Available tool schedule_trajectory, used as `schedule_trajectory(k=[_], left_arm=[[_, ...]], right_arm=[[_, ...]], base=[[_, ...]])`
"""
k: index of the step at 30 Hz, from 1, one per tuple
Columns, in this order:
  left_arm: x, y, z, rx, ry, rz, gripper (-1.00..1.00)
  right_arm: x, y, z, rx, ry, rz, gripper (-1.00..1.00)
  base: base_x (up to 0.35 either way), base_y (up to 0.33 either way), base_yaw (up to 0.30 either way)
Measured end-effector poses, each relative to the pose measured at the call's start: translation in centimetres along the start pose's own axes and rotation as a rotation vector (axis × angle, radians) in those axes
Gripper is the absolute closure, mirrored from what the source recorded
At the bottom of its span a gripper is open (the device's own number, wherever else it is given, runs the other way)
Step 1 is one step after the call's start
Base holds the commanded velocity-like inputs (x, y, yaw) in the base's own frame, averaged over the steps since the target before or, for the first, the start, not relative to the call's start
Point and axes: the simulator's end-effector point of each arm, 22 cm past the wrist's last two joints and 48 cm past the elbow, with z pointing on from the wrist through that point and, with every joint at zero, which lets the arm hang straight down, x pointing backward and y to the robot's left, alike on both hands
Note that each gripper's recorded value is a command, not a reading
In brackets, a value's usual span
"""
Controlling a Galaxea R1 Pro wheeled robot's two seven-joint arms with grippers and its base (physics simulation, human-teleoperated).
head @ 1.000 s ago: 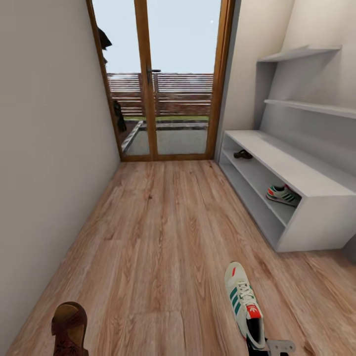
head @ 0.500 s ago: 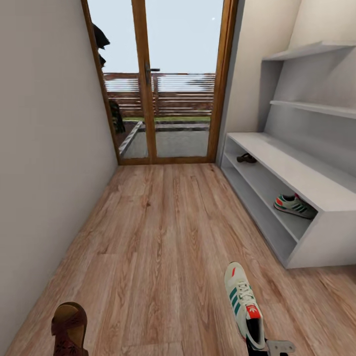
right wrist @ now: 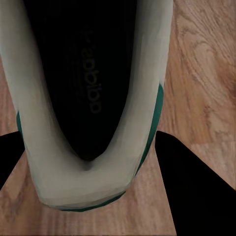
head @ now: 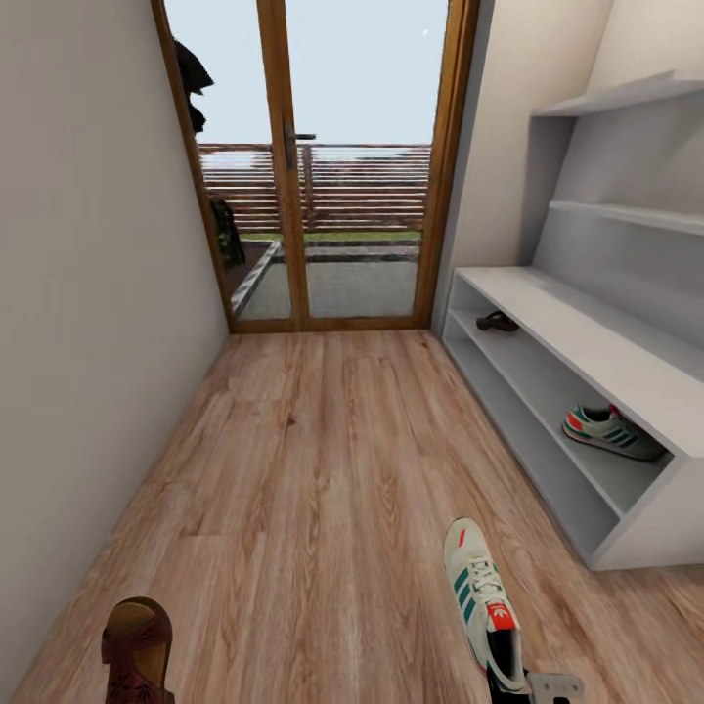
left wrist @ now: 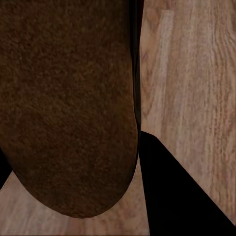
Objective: Pick up the two gym shoes and the two sandals from the corridor floor and place them onto the hallstand (shoe rack) in the corridor, making sure they are on the rack and not on the floor. Arrange them so the two gym shoes are next to each other and the two sandals are next to each other.
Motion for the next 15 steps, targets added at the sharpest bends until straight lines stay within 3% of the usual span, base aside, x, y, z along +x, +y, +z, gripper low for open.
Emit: schedule_trajectory(k=[15], left_arm=[[0.01,0.0,0.0,0.0,0.0,0.0,1.0]], right_arm=[[0.02,0.01,-0.01,0.0,0.0,0.0,1.0]], base=[[0.339,0.079,0.0]])
